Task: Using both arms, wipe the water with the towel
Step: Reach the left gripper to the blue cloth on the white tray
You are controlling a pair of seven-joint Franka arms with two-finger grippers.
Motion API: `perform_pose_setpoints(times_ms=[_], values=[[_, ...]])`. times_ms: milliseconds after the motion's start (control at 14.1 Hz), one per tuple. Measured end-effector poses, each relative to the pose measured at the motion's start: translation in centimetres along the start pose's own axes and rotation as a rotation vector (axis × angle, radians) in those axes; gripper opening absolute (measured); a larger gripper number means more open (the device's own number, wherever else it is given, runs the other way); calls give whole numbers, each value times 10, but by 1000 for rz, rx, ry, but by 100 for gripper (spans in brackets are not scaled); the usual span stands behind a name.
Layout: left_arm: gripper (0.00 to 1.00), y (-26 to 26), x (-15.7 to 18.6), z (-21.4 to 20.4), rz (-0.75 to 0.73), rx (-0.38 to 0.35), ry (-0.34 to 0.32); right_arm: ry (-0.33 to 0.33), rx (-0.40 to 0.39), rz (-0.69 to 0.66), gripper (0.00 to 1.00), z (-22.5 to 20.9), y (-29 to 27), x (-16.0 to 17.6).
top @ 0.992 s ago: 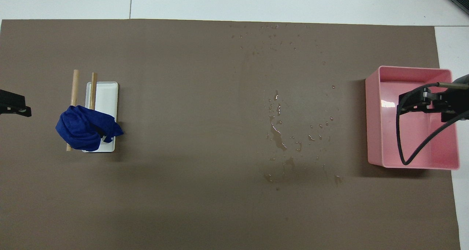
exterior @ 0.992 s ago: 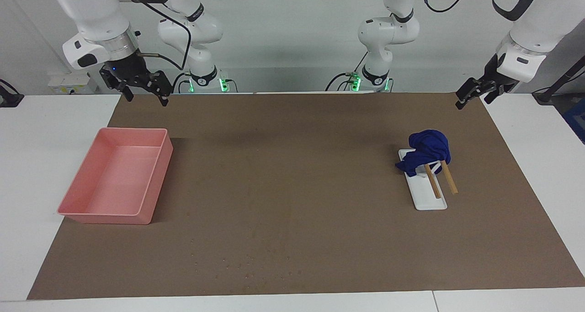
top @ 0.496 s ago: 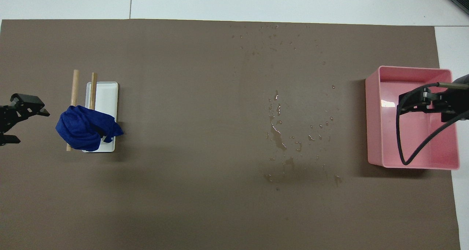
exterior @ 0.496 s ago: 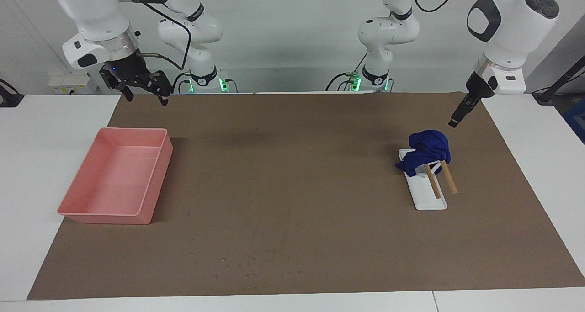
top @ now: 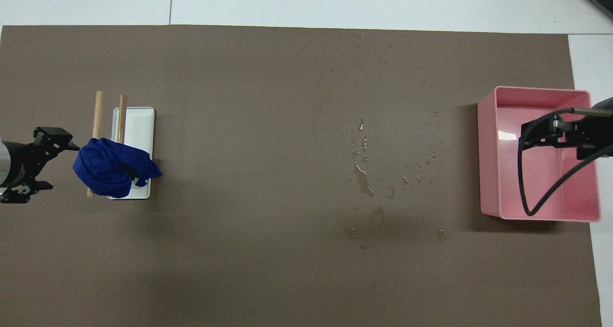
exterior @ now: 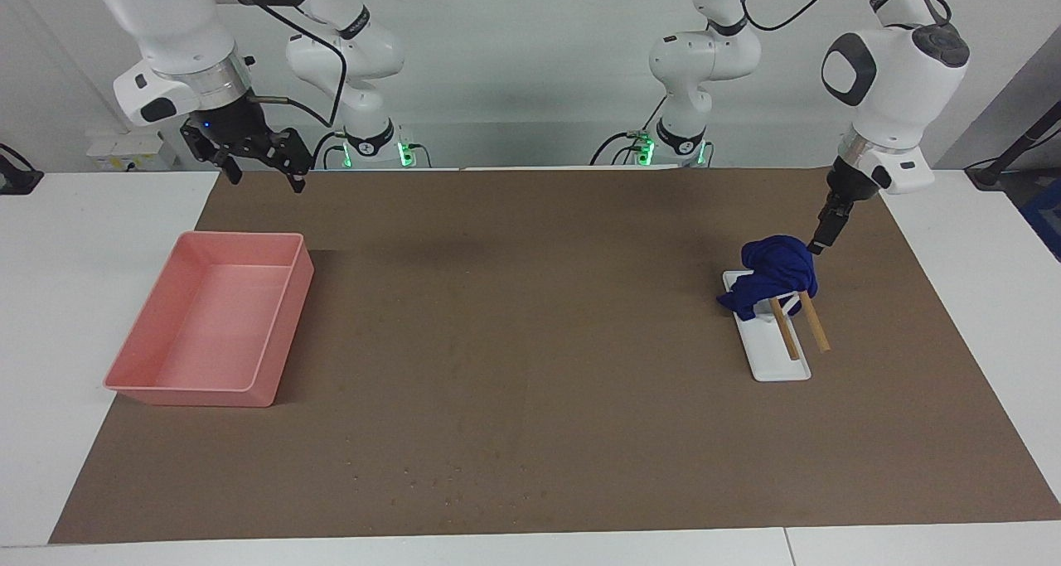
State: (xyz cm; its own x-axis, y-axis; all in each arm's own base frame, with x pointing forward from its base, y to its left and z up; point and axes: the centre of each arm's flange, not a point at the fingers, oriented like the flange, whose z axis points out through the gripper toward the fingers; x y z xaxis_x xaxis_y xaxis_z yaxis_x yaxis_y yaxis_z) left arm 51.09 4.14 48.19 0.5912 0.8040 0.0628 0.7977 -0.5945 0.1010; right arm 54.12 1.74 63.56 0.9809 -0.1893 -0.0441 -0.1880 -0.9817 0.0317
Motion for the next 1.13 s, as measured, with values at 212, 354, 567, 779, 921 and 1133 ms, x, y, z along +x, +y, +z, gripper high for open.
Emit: perform_pose_setpoints(times_ms=[212, 354, 567, 779, 921, 1133], values=[[100, 6, 5, 11, -86, -36, 31, 0, 0, 0, 100, 0, 0, 0], [100, 13, 7, 20, -135, -52, 43, 0, 0, 0, 100, 0, 0, 0], [100, 19, 9, 31, -153, -64, 53, 0, 0, 0, 100, 0, 0, 0], [100, 21, 9, 41, -150, -53, 45, 0, 0, 0, 100, 0, 0, 0], [100, 27, -1, 49, -130, -31, 26, 0, 0, 0, 100, 0, 0, 0], [100, 35, -19, 55, -97, 6, -5, 0, 0, 0, 100, 0, 0, 0]])
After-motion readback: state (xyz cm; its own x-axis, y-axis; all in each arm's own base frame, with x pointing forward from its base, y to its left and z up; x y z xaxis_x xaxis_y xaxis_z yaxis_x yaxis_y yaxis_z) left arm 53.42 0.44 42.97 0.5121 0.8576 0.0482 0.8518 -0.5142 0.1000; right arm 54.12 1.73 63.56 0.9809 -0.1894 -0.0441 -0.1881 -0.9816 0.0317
